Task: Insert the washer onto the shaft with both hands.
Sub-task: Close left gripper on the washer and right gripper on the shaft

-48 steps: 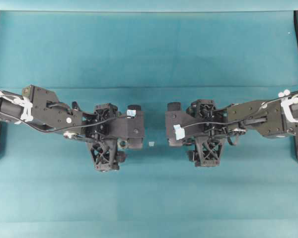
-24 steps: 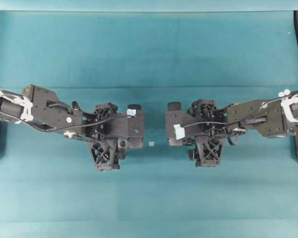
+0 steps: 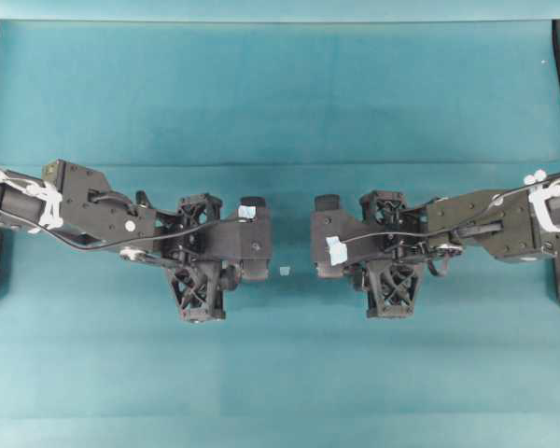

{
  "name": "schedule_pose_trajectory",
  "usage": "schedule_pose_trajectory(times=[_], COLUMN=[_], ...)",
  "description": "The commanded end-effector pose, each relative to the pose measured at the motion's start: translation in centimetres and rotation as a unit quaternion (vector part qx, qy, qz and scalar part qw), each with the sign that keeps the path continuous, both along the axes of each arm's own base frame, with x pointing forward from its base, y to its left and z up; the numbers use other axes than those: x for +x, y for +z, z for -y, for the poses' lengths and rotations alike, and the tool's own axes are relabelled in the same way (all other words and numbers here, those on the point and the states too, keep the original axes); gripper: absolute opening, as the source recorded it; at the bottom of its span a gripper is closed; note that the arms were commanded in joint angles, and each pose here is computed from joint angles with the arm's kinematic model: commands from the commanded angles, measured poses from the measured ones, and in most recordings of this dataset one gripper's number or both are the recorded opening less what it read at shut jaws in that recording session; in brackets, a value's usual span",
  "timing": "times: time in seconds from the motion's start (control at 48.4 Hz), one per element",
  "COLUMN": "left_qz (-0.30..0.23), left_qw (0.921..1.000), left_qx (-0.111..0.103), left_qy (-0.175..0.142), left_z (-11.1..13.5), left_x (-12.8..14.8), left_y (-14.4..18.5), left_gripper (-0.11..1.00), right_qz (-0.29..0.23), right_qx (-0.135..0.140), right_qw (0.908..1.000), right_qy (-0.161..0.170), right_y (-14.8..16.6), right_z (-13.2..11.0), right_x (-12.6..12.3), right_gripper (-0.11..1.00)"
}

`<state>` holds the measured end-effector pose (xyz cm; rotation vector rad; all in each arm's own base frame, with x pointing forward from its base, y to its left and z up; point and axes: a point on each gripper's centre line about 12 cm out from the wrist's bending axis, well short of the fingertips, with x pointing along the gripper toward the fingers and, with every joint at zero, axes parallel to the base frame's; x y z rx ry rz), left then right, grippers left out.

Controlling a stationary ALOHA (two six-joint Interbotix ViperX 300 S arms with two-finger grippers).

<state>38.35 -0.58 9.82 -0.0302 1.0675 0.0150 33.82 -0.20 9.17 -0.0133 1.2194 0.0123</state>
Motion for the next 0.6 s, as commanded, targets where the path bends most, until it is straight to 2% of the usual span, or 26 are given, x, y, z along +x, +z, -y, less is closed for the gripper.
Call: schedule_pose_trajectory(times=[0.0, 0.578], left_qz=[0.008, 0.008], left_qw=[1.0, 1.0], left_qx=[0.001, 0.001], left_qy=[-0.002, -0.003], left_z=[0.06, 0.12], left_x=[0.25, 0.21], left_y=[0.43, 0.45], left_gripper=[0.37, 0.37], right_qz=[-0.003, -0.002], right_qx=[-0.002, -0.005], right_qw=[1.0, 1.0], right_qy=[-0.006, -0.008], right_y=[-0.12, -0.06], right_z=[0.64, 1.23], right_x=[-0.06, -0.07], right_gripper=[0.02, 0.01])
